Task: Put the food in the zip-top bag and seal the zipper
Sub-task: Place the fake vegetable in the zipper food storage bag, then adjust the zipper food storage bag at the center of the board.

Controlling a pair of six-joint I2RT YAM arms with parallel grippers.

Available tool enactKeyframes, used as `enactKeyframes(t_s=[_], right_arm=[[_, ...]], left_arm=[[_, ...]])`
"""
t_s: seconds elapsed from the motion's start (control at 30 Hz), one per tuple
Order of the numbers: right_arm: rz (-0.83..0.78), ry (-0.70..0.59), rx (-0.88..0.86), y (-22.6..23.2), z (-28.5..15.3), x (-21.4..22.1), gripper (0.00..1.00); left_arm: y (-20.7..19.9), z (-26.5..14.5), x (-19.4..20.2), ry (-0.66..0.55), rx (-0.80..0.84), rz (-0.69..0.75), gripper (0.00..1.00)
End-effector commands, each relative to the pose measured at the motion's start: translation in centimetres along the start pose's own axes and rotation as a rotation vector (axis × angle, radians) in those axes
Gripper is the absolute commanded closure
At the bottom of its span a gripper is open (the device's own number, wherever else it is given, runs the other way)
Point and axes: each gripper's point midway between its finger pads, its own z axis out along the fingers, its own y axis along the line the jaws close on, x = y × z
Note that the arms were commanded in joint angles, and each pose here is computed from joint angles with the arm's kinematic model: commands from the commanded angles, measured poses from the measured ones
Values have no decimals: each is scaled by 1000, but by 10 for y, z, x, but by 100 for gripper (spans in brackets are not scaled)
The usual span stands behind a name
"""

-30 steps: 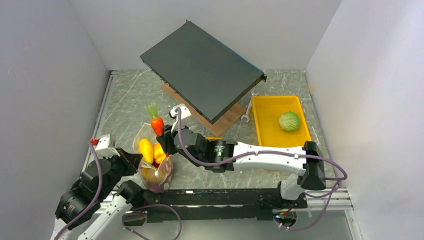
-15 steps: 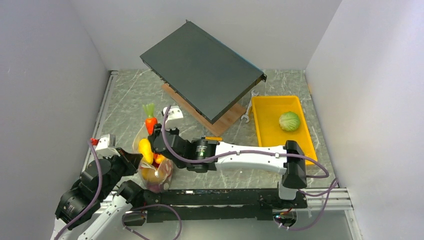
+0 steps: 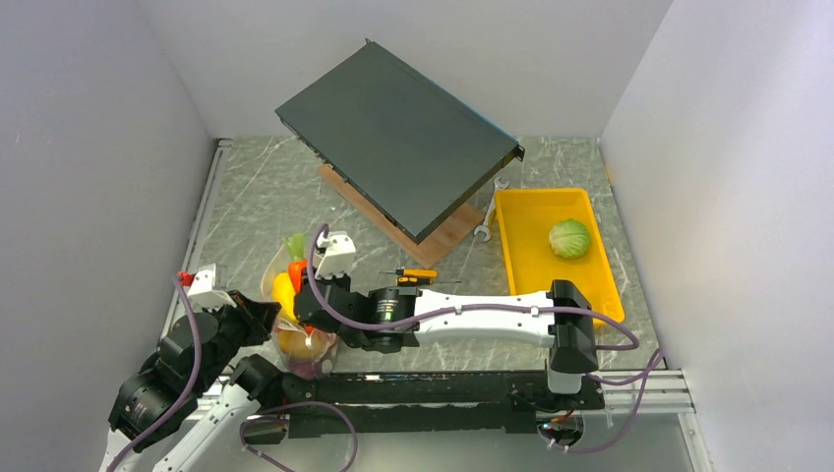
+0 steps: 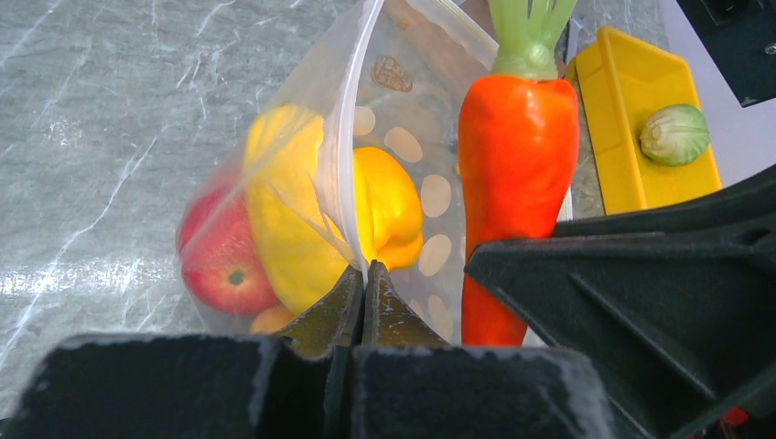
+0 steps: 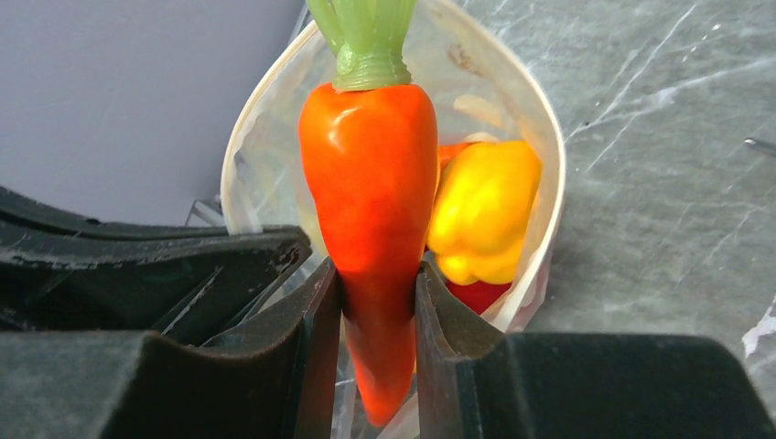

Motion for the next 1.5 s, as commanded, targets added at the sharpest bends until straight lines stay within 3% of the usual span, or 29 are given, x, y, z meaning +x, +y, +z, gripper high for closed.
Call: enactKeyframes(t_s=[0.0,0.27,0.37,0.5,0.63,0.73,0.93,1.03,1.17,1.37,1.47], right_arm=[[61,5,-66,19,-21,-10,72],[73,32,-107,26,-31,-7,39],[58,29,-115,28,-35,-12,34],[-6,23,-200,39,-49,-23,33],[-210,55,-341,53,-64,-20,29],[-316,89,-350,47,-72,-11,29],[-407,93,-404,31,-91,18,29],[-440,30,-420,32,-103,33,30],[-495,-131,-288,27,-99,41,30],[-469,-319,66,0,-70,38,30],[-484,-368,70,6,-63,36,30]], left_arm=[[-3,1,-5,-19,10,6,100],[-2,-1,-6,-29,12,-1,100],[-2,-2,-7,-34,14,-3,100],[-2,-2,-7,-37,17,-4,100],[-2,-3,-7,-41,20,-6,100],[-3,-3,-8,-45,24,-3,100],[-3,-3,-8,-44,28,-1,100],[-4,-3,-8,-41,29,2,100],[-3,-4,-8,-49,27,-5,100],[-3,-4,-8,-47,28,-5,100],[-2,-5,-9,-53,27,-11,100]])
